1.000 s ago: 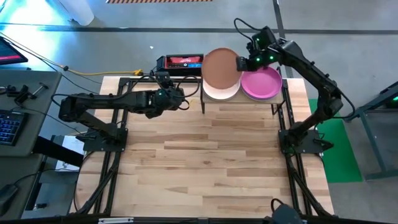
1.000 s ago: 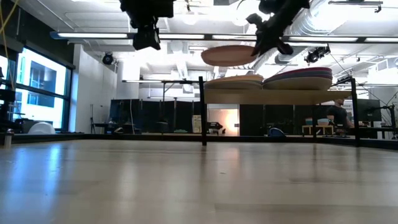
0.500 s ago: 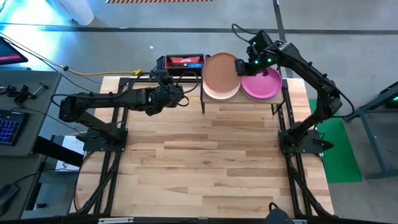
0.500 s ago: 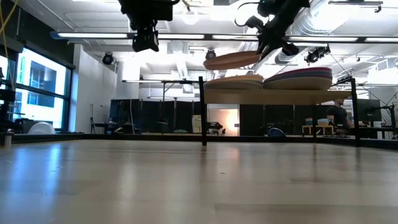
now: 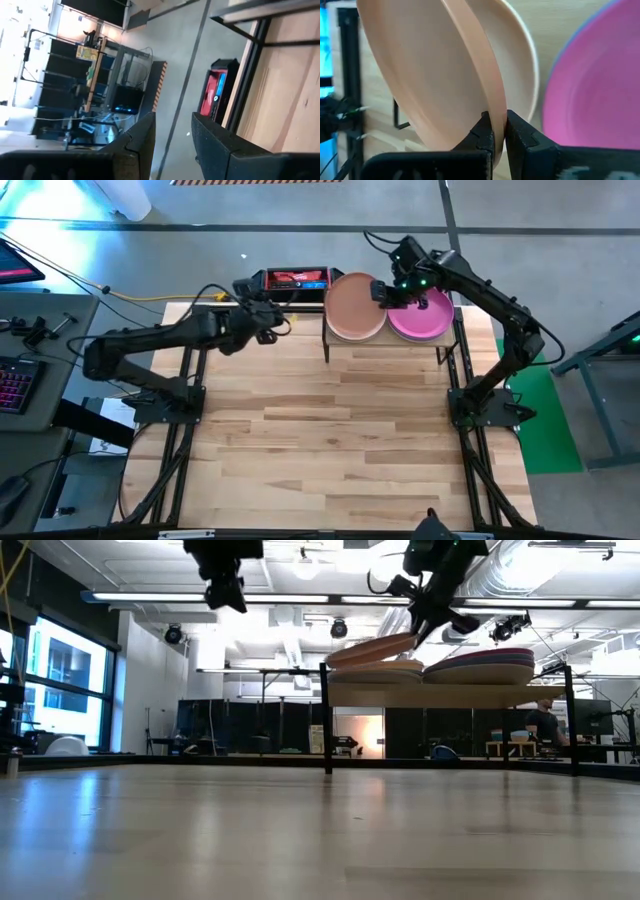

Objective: Place and stack plates onto a shelf
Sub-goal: Stack the brown plate on top of the white plate on the shelf

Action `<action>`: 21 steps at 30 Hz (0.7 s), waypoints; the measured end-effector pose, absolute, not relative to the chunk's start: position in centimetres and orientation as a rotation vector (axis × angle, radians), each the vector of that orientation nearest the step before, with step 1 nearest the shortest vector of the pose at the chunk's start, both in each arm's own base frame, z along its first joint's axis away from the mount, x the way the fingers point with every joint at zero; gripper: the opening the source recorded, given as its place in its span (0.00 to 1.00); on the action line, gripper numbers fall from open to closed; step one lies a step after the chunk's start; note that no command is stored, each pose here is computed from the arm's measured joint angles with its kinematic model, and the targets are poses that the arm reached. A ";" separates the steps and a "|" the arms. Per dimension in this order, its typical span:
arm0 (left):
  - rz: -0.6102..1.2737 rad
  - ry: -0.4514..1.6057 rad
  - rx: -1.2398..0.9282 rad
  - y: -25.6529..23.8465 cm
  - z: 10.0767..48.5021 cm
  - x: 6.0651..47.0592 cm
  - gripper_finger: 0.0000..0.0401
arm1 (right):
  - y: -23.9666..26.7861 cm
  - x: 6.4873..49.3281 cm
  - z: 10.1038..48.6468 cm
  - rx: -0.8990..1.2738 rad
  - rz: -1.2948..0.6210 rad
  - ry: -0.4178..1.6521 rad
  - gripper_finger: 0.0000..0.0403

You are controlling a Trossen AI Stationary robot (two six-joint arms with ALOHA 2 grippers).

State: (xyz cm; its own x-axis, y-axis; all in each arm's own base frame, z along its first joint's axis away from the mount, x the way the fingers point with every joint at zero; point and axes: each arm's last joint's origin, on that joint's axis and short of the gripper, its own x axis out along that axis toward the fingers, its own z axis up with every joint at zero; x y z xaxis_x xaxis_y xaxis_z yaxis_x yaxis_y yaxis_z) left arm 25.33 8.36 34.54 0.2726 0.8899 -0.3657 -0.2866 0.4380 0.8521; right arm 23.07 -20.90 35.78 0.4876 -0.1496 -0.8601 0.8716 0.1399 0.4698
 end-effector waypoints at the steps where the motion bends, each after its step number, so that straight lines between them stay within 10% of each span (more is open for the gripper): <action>1: 0.901 0.966 0.734 8.4 34.8 25.0 0.29 | -20.9 23.0 35.7 1.210 -0.869 0.760 0.01; 21: 0.922 0.889 0.687 8.2 36.4 23.4 0.29 | -19.8 23.9 35.7 1.209 -0.915 0.768 0.01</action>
